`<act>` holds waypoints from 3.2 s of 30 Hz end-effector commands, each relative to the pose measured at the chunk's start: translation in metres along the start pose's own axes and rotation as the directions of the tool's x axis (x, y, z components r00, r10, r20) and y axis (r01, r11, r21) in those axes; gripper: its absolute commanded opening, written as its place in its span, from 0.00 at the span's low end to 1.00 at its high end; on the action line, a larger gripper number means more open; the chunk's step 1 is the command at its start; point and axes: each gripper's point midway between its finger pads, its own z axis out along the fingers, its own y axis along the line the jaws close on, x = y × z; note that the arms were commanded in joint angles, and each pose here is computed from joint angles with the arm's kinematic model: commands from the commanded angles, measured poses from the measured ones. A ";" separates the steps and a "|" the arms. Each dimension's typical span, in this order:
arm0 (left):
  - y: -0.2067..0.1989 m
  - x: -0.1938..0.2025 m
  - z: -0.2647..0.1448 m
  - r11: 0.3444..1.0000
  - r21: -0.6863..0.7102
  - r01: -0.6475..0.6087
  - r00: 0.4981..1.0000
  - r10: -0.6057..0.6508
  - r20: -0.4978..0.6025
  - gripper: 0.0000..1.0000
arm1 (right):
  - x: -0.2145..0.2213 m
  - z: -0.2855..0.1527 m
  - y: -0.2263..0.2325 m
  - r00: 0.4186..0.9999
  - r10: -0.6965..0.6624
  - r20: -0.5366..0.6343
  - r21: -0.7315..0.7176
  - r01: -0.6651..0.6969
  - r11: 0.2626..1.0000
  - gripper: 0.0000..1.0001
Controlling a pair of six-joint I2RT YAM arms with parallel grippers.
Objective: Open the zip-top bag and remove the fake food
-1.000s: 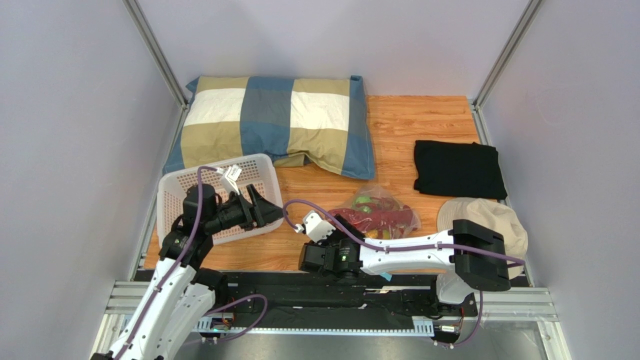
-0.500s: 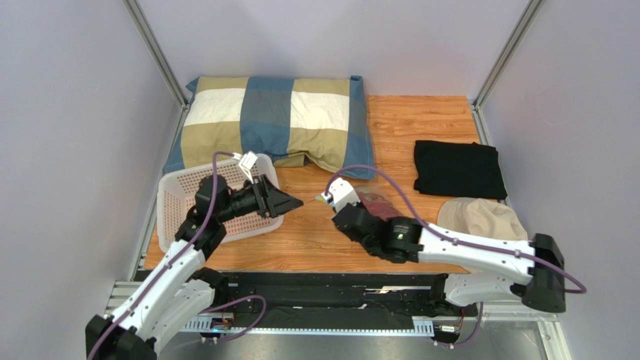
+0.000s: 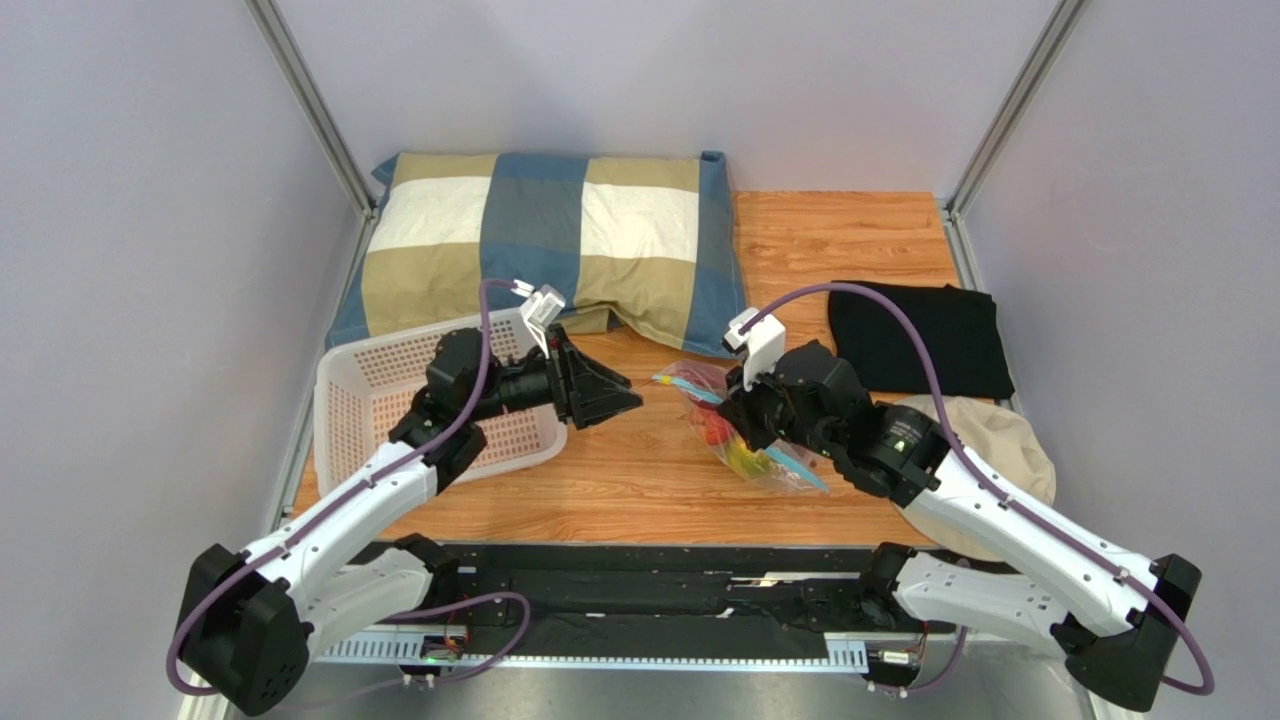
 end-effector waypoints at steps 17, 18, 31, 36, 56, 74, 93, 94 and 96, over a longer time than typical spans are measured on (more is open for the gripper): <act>0.001 0.003 0.026 0.963 0.011 0.270 0.963 -0.270 0.003 0.54 | -0.018 0.009 0.017 0.966 0.259 0.021 -0.120 -0.254 0.960 0.00; 0.000 0.005 0.026 0.954 0.028 0.299 0.954 -0.299 0.007 0.54 | -0.016 0.013 0.018 0.959 0.282 0.015 -0.112 -0.279 0.954 0.00; 0.045 0.029 0.021 0.714 -0.173 0.678 0.735 -0.660 0.154 0.45 | -0.005 0.035 0.028 0.971 0.237 0.030 0.060 -0.238 0.969 0.00; 0.058 0.043 0.014 0.587 -0.252 0.770 0.635 -0.743 0.210 0.34 | -0.008 0.041 0.027 0.969 0.232 0.079 0.152 -0.242 0.958 0.00; 0.059 0.023 -0.012 0.488 -0.385 0.784 0.614 -0.701 0.363 0.55 | -0.027 0.061 0.044 0.969 0.199 0.145 0.323 -0.237 0.916 0.00; 0.074 -0.001 0.003 0.505 -0.434 0.746 0.664 -0.619 0.420 0.44 | -0.029 0.068 0.049 0.975 0.163 0.152 0.385 -0.210 0.899 0.00; 0.068 -0.023 0.002 0.615 -0.396 0.682 0.729 -0.528 0.436 0.45 | -0.023 0.070 0.053 0.982 0.133 0.134 0.377 -0.175 0.910 0.00; 0.066 -0.023 0.004 0.616 -0.391 0.683 0.728 -0.535 0.429 0.46 | -0.024 0.070 0.053 0.982 0.133 0.134 0.375 -0.174 0.910 0.00; 0.069 -0.024 0.010 0.609 -0.382 0.695 0.718 -0.550 0.427 0.46 | -0.023 0.070 0.055 0.984 0.125 0.131 0.369 -0.165 0.914 0.00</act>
